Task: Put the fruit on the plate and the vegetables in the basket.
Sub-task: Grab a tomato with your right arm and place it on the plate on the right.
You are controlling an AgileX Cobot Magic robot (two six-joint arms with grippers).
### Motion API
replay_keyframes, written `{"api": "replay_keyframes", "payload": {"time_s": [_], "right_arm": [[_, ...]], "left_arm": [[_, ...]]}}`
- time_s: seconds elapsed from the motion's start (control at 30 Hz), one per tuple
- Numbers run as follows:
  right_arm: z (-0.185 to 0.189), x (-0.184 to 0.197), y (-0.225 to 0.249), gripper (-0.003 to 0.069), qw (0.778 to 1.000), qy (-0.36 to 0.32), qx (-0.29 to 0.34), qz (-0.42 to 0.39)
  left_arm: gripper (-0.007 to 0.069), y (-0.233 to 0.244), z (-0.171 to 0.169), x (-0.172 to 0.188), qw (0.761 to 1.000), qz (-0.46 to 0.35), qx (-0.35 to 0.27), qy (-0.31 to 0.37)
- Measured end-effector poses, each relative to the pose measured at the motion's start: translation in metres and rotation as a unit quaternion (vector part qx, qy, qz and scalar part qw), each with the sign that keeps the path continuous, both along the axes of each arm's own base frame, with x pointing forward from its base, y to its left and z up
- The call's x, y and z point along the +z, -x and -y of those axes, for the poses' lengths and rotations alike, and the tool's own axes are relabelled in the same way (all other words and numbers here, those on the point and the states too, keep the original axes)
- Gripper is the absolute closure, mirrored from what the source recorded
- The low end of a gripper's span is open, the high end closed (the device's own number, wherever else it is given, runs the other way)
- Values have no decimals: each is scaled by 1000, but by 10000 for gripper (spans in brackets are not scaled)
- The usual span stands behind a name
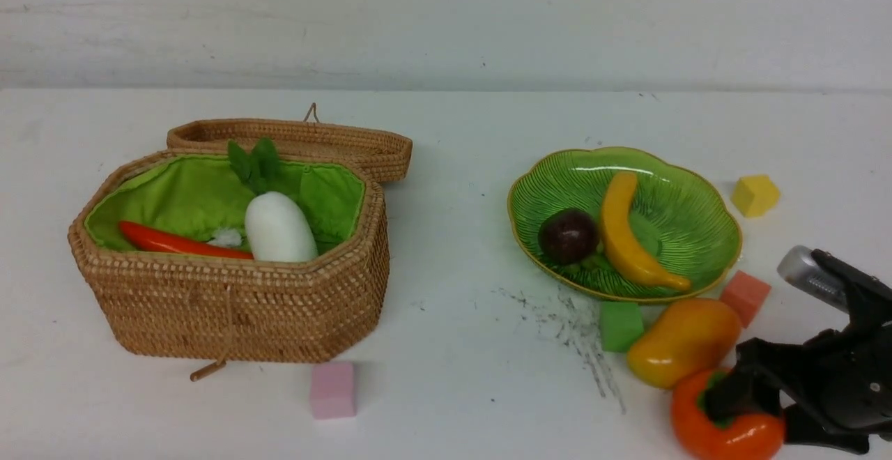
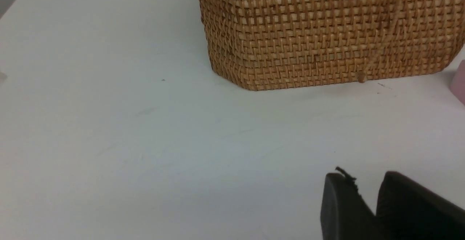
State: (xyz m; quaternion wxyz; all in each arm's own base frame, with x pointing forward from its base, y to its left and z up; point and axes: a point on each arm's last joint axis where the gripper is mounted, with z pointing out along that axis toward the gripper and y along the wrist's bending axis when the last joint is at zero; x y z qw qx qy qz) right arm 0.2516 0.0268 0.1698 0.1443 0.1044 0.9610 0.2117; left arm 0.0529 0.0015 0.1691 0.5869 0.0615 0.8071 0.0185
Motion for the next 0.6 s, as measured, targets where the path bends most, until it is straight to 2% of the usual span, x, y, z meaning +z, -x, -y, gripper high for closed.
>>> {"api": "replay_keyframes", "payload": {"time_s": [0.2, 0.33, 0.4, 0.47, 0.5, 0.57, 0.6], "right_arm": [[-2, 25, 15, 142, 998, 8, 57, 13], [-1, 81, 13, 142, 989, 42, 89, 109], [1, 105, 10, 142, 982, 55, 87, 158], [6, 140, -3, 142, 962, 84, 59, 252], [6, 143, -5, 142, 960, 86, 55, 262], [14, 158, -23, 142, 933, 112, 1, 342], [16, 159, -26, 142, 929, 116, -8, 350]], "left_arm": [[476, 0, 0, 0, 1000, 0, 0, 0], [476, 0, 0, 0, 1000, 0, 0, 0], [476, 0, 0, 0, 1000, 0, 0, 0], [476, 0, 0, 0, 1000, 0, 0, 0], [476, 0, 0, 0, 1000, 0, 0, 0], [476, 0, 0, 0, 1000, 0, 0, 0], [476, 0, 0, 0, 1000, 0, 0, 0]]}}
